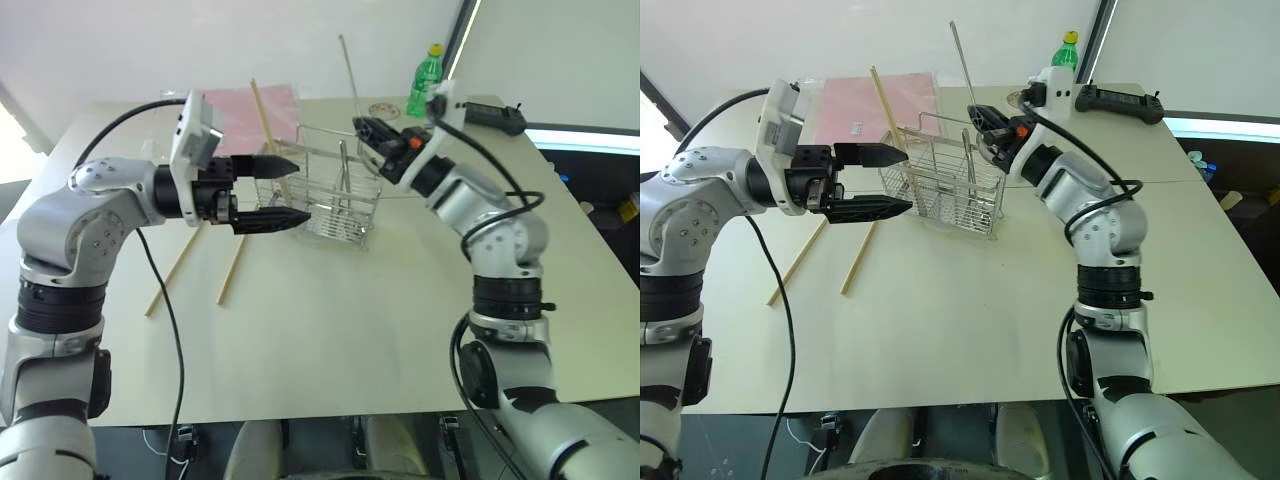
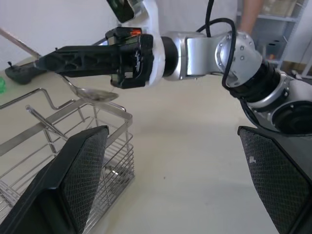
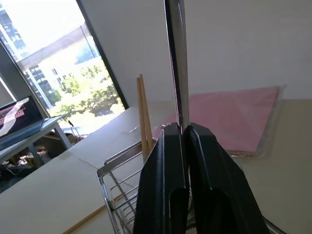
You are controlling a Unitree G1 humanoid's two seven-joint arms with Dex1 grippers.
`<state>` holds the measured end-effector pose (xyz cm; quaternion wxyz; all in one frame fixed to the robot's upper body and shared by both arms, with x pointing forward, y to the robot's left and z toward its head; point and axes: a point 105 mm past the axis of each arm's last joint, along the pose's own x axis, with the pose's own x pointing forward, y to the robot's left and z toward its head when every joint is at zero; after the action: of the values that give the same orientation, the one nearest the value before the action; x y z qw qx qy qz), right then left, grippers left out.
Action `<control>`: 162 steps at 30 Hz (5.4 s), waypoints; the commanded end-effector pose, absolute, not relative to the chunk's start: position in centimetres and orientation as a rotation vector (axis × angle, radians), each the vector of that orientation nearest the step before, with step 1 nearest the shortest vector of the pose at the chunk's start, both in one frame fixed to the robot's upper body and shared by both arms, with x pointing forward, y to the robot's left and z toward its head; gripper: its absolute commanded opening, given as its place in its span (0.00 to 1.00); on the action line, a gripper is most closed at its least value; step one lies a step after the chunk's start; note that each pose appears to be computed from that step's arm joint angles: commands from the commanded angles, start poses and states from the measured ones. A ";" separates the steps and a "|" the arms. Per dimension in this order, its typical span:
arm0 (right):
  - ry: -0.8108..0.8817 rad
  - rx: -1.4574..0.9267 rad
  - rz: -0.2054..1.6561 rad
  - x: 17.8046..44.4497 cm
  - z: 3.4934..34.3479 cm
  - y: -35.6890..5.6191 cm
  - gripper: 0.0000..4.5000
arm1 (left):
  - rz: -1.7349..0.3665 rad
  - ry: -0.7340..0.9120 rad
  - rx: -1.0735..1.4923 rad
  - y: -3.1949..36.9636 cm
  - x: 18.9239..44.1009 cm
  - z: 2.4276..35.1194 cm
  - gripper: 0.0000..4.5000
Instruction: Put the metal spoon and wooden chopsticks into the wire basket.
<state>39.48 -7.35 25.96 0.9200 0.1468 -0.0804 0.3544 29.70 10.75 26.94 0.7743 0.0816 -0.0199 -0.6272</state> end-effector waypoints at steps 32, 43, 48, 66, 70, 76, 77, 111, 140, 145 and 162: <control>-0.248 0.061 0.772 33.7 31.0 -14.5 0.97 | -1.199 -0.136 0.225 13.4 31.2 29.5 1.00; 0.075 -0.231 1.109 23.1 26.9 -15.6 0.97 | -0.726 0.174 0.350 23.3 36.8 24.0 1.00; 0.097 -0.223 1.109 22.1 26.0 -15.3 0.97 | -0.586 0.300 0.340 25.7 38.8 21.5 1.00; 0.172 -0.201 1.064 19.9 23.8 -14.8 0.97 | -0.437 0.600 0.392 24.7 43.1 12.6 1.00; 0.173 -0.194 1.048 19.7 23.8 -14.8 0.97 | -0.393 0.612 0.370 25.2 43.2 12.1 1.00; 0.180 -0.180 1.021 19.7 23.7 -15.1 0.99 | -0.367 0.648 0.288 25.7 42.8 11.3 0.88; 0.181 -0.179 1.018 19.8 23.7 -15.2 0.99 | -0.364 0.647 0.275 25.7 42.8 11.2 0.80; 0.166 -0.097 1.015 19.8 23.7 -14.6 0.99 | -0.532 -0.650 -0.222 17.8 40.3 43.6 0.01; 0.126 -0.017 0.955 19.3 24.4 -14.2 0.99 | -0.620 -0.658 -0.157 9.1 42.7 36.4 0.01; 0.126 -0.012 0.954 19.4 24.4 -14.1 0.99 | -0.611 -0.648 -0.157 9.0 43.1 35.8 0.01; 0.110 0.028 0.938 19.8 25.1 -14.3 0.99 | -0.600 -0.613 -0.213 9.9 42.8 34.0 1.00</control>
<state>19.83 -14.29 24.00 0.8898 0.0163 0.0760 0.4497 43.53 9.35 32.17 0.9118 -0.1016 -0.2685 -0.2936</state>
